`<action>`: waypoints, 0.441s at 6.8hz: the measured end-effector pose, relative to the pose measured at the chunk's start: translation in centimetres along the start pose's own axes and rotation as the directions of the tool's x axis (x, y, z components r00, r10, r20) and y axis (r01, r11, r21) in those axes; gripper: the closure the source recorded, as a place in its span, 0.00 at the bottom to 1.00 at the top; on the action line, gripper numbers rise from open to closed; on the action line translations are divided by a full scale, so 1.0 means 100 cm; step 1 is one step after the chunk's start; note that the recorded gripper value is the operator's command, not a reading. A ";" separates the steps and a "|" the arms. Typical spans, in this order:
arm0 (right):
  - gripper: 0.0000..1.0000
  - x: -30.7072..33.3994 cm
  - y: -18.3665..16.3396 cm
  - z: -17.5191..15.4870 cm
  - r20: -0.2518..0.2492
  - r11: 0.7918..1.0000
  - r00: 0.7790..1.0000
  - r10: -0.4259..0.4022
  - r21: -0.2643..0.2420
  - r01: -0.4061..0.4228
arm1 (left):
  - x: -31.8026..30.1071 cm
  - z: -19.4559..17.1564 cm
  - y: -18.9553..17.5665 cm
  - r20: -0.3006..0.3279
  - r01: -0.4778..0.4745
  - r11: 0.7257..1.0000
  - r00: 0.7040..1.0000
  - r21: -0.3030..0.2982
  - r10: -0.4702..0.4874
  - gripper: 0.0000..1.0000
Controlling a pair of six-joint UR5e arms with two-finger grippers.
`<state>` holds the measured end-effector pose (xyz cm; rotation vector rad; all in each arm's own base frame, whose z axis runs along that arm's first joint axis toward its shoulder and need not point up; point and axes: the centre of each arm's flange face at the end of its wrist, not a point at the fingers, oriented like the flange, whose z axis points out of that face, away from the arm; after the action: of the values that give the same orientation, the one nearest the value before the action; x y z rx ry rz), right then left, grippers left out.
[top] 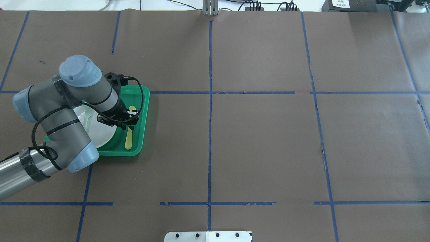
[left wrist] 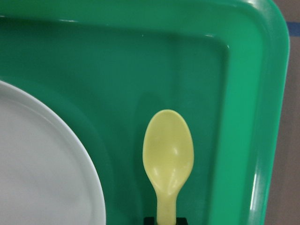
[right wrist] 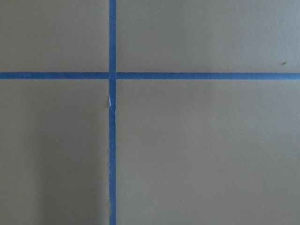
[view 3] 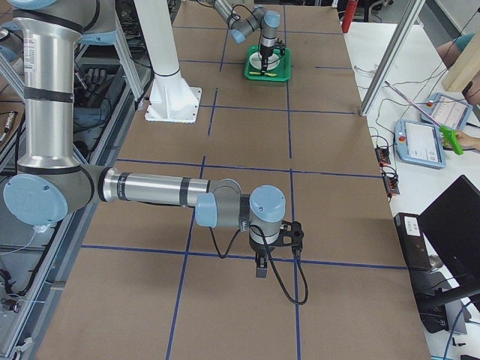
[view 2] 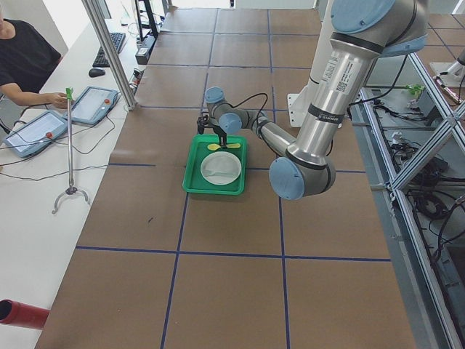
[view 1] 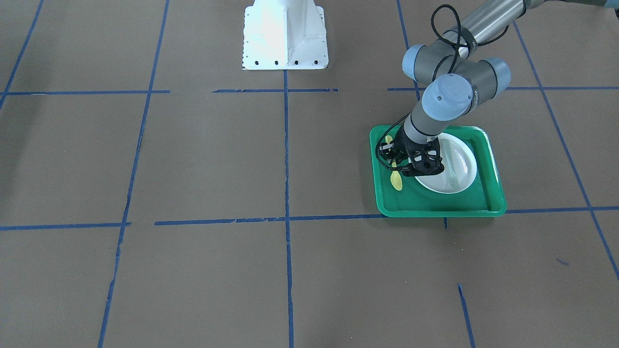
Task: Place spoon
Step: 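Lift the spoon off the plate and lower it onto the tray beside the plate, then open the left gripper and raise it away from the tray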
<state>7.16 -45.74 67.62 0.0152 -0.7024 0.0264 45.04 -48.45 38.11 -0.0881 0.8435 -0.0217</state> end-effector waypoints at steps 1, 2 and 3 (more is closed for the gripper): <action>0.00 0.000 0.000 0.000 0.000 1.000 1.000 0.000 0.000 0.000 | -0.001 -0.004 -0.003 0.005 -0.001 1.000 1.000 0.023 0.001 0.05; 0.00 0.000 0.000 0.000 -0.001 1.000 1.000 0.000 0.000 0.000 | -0.005 -0.018 -0.012 0.005 0.003 0.998 1.000 0.062 -0.003 0.05; 0.00 0.000 0.000 0.000 -0.001 1.000 1.000 0.000 0.000 0.000 | -0.016 -0.050 -0.029 -0.006 0.007 0.994 1.000 0.112 -0.006 0.06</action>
<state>7.16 -45.74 67.62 0.0151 -0.7017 0.0264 40.25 -51.59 36.27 0.0144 0.8461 -0.0755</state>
